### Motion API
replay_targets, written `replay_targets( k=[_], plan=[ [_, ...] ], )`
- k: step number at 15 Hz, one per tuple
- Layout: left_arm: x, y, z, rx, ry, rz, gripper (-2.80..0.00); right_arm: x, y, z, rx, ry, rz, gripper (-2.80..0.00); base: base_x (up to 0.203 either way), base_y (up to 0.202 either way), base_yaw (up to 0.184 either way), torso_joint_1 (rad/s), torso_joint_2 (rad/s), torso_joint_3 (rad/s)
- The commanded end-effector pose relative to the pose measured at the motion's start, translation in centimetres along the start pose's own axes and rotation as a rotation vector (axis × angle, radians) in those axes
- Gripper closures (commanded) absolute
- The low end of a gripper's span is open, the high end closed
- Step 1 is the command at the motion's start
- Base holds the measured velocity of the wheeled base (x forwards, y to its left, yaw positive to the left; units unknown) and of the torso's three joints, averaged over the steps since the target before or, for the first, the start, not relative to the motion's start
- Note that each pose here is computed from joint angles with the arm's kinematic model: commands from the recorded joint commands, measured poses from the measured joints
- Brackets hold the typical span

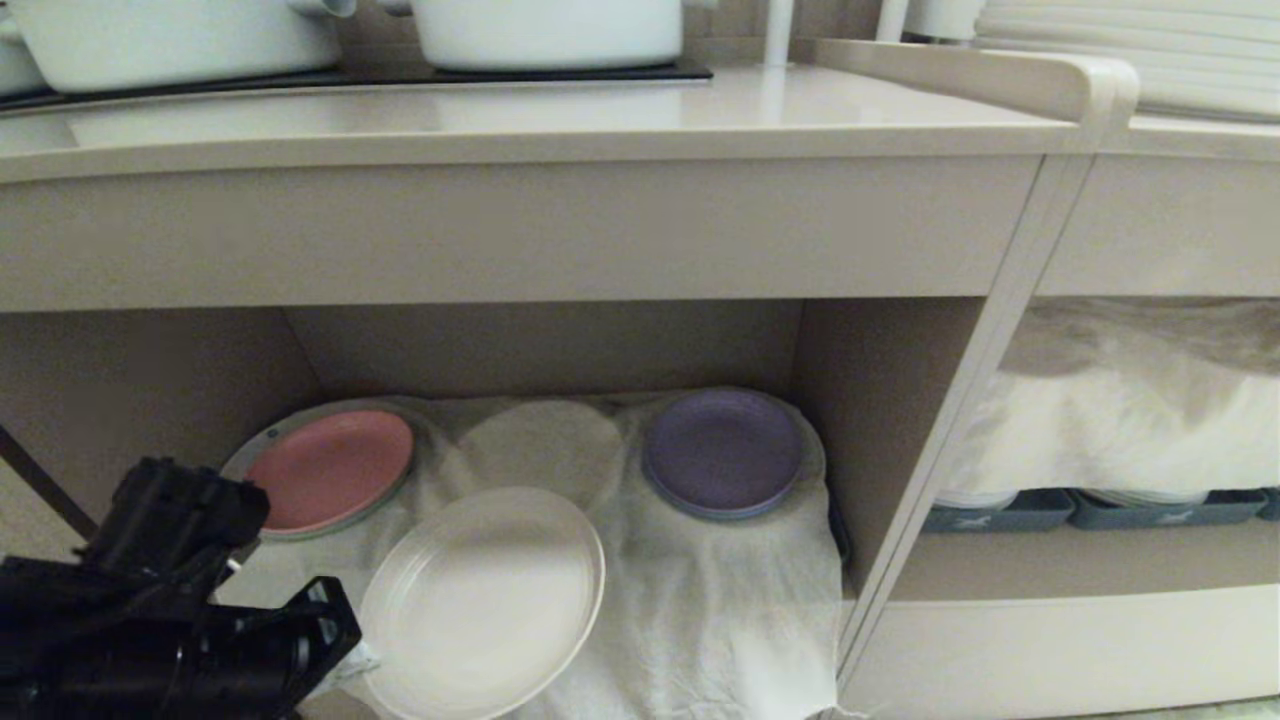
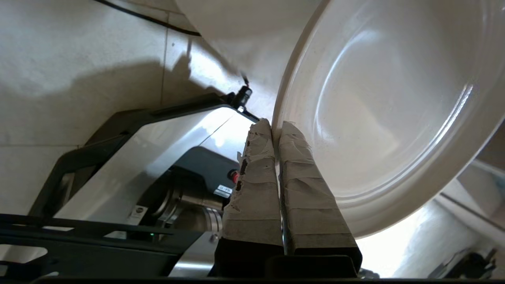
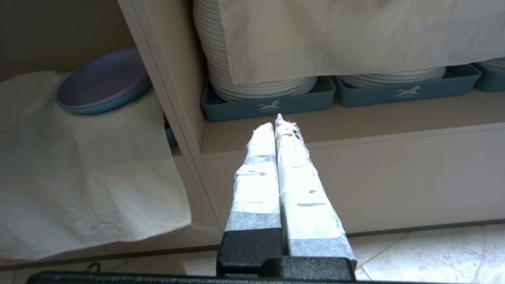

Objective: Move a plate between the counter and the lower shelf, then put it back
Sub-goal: Put the plate in the cupboard

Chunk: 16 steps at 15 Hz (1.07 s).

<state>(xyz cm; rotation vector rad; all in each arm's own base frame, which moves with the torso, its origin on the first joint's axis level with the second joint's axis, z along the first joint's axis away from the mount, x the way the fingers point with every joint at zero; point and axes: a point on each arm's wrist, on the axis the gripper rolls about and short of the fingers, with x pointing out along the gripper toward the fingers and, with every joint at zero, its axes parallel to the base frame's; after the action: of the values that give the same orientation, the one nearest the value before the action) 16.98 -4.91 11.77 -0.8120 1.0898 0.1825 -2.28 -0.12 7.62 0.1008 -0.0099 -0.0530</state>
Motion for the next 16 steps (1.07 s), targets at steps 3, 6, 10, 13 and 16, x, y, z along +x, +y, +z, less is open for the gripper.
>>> replay_targets(
  k=[3,6,10,13,16],
  plan=[
    [1.4,-1.0,1.3,-0.03,0.008,0.03,0.0,0.0,0.0,0.0,0.001,0.001,0.0,0.0,0.0,0.0,0.0,0.0,0.0,0.0],
    [1.9,-2.1,2.4,-0.036,-0.003,0.016,0.0,0.0,0.0,0.0,0.001,0.001,0.0,0.0,0.0,0.0,0.0,0.0,0.0,0.0],
    [3.3,-3.4,3.8,-0.078,0.002,0.021,0.0,0.0,0.0,0.0,0.001,0.0,0.0,0.0,0.0,0.0,0.0,0.0,0.0,0.0],
    [4.2,-4.3,4.5,-0.15,0.0,0.001,0.0,0.0,0.0,0.0,0.001,0.001,0.0,0.0,0.0,0.0,0.0,0.0,0.0,0.0],
    [4.9,-4.6,4.8,-0.169,-0.016,-0.029,0.0,0.0,0.0,0.0,0.001,0.0,0.0,0.0,0.0,0.0,0.0,0.0,0.0,0.0]
  ],
)
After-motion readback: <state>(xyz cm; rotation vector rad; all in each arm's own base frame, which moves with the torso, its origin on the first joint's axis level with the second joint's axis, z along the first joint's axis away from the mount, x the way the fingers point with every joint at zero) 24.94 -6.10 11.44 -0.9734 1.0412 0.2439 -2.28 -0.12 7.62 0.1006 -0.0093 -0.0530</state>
